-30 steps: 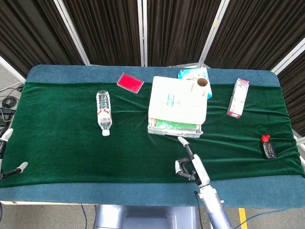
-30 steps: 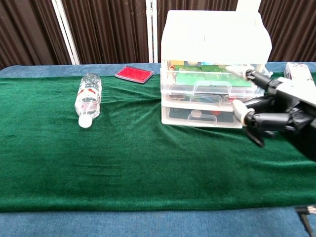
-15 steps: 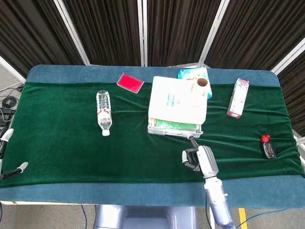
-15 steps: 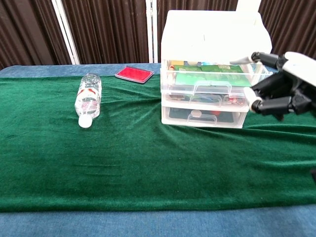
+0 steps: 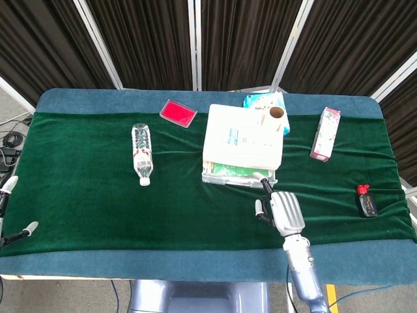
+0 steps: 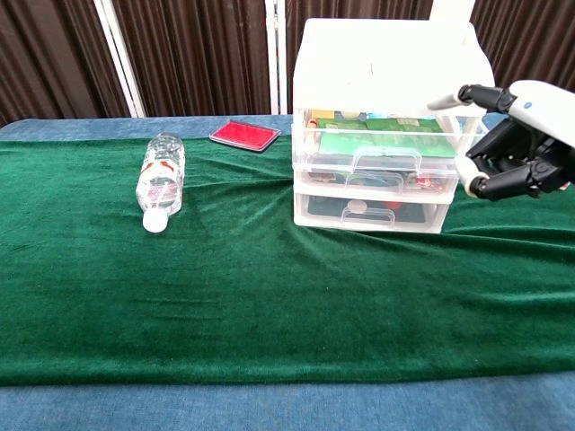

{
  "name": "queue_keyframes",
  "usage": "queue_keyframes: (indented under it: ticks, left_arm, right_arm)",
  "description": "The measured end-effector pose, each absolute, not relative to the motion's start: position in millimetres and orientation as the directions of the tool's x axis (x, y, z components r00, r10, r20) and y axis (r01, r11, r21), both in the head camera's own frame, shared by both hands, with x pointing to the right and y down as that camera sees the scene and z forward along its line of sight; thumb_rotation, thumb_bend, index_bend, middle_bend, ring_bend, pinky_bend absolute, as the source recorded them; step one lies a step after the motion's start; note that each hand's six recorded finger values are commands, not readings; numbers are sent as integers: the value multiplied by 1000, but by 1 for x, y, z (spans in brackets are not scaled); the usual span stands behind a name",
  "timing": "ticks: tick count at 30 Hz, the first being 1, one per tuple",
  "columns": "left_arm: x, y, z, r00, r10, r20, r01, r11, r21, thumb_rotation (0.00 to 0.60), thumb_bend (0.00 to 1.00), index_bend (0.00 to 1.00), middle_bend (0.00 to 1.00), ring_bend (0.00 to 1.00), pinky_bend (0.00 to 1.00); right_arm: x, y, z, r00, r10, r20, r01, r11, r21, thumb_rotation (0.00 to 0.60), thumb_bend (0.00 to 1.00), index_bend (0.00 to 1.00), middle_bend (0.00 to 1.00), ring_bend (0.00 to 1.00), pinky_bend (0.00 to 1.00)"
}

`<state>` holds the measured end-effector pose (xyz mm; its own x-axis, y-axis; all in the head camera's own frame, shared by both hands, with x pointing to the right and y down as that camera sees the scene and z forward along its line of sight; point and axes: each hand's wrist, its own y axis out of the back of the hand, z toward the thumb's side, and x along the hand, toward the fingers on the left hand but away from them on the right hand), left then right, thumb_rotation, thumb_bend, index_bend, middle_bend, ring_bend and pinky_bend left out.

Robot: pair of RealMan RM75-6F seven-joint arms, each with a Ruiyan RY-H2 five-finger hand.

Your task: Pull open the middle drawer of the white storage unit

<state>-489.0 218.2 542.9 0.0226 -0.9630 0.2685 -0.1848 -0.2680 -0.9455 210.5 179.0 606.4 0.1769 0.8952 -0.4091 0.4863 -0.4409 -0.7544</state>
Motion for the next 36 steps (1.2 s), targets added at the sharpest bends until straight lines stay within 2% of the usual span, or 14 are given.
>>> queue_keyframes:
  ticks: [12, 22, 25, 29, 36]
  left_arm:
    - [-489, 218, 544, 25, -962, 272, -184, -272, -945, 600, 0, 0, 0, 0, 0]
    - [-488, 218, 544, 26, -961, 274, -185, -275, -944, 600, 0, 0, 0, 0, 0]
    - [-489, 218, 544, 27, -961, 274, -186, -274, -943, 600, 0, 0, 0, 0, 0]
    - [-489, 218, 544, 26, -961, 275, -187, -275, -943, 600, 0, 0, 0, 0, 0]
    - [-489, 218, 544, 26, -961, 275, -187, -275, -943, 600, 0, 0, 0, 0, 0]
  right_arm:
    - [206, 169, 611, 161, 879, -450, 453, -470, -757, 600, 512, 185, 862, 911, 807]
    - [199, 168, 618, 154, 842, -517, 408, -531, -743, 600, 540, 206, 875, 919, 809]
    - [197, 167, 620, 153, 836, -527, 404, -540, -739, 600, 540, 232, 880, 923, 810]
    - [193, 165, 619, 154, 842, -518, 406, -531, -744, 600, 543, 335, 884, 929, 812]
    - [191, 164, 615, 157, 849, -505, 406, -521, -751, 600, 544, 394, 891, 936, 816]
